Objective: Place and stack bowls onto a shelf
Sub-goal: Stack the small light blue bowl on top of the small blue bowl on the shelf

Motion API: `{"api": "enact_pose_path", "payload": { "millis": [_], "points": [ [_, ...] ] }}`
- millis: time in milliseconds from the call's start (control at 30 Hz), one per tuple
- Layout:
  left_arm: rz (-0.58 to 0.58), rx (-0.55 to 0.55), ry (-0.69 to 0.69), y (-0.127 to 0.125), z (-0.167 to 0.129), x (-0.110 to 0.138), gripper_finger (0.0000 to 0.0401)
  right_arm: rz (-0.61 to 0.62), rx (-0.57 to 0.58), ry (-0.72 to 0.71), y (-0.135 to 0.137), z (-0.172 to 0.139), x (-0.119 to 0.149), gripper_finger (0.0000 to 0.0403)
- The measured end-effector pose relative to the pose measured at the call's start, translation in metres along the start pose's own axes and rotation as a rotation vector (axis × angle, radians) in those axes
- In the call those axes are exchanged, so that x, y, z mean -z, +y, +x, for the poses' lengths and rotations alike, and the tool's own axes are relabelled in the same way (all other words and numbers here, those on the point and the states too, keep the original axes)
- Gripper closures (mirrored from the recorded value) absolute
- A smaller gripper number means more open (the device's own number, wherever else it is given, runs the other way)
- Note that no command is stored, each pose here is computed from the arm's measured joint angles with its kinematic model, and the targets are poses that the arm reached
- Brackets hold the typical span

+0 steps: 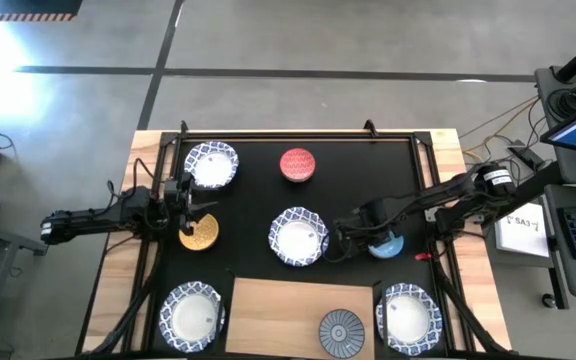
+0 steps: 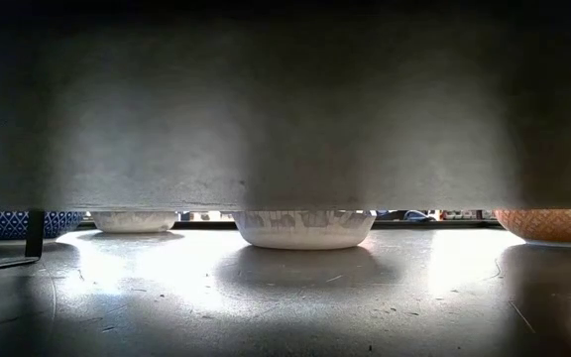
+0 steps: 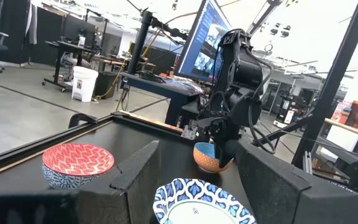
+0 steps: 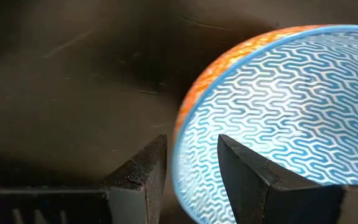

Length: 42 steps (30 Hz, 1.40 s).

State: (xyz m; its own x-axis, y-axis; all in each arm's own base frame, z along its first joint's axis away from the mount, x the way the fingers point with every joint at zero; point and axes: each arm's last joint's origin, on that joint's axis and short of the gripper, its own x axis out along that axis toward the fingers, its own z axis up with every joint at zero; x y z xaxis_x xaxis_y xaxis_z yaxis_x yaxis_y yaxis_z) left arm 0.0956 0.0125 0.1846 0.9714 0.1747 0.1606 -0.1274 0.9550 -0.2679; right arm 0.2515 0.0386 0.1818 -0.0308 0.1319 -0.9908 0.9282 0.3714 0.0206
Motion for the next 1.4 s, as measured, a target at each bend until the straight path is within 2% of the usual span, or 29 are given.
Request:
{"api": "enact_pose_path", "payload": {
  "millis": [233,533,733,900,1200,1400],
  "points": [
    [0.000,0.000,0.000,0.000,0.000,0.000,0.0207,-0.035,-0.001,-0.003,-0.003,0.008,0.000,0.0306],
    [0.000,0.000,0.000,0.000,0.000,0.000,0.0207,-0.112,-0.014,-0.001,-0.002,0.009,-0.001,0.0385],
    [0.000,0.000,0.000,0.000,0.000,0.000,0.0207,-0.170,-0.034,0.011,0.001,0.005,0.000,0.0388],
    [0.000,0.000,0.000,0.000,0.000,0.000,0.0207,-0.286,-0.092,-0.013,0.012,-0.008,-0.001,0.0390],
    [0.000,0.000,0.000,0.000,0.000,0.000,0.0207,-0.487,-0.218,-0.096,0.036,-0.048,-0.001,0.0390],
    [0.000,0.000,0.000,0.000,0.000,0.000,0.0207,-0.600,-0.303,-0.166,0.052,-0.077,0.010,0.0390]
  ]
}}
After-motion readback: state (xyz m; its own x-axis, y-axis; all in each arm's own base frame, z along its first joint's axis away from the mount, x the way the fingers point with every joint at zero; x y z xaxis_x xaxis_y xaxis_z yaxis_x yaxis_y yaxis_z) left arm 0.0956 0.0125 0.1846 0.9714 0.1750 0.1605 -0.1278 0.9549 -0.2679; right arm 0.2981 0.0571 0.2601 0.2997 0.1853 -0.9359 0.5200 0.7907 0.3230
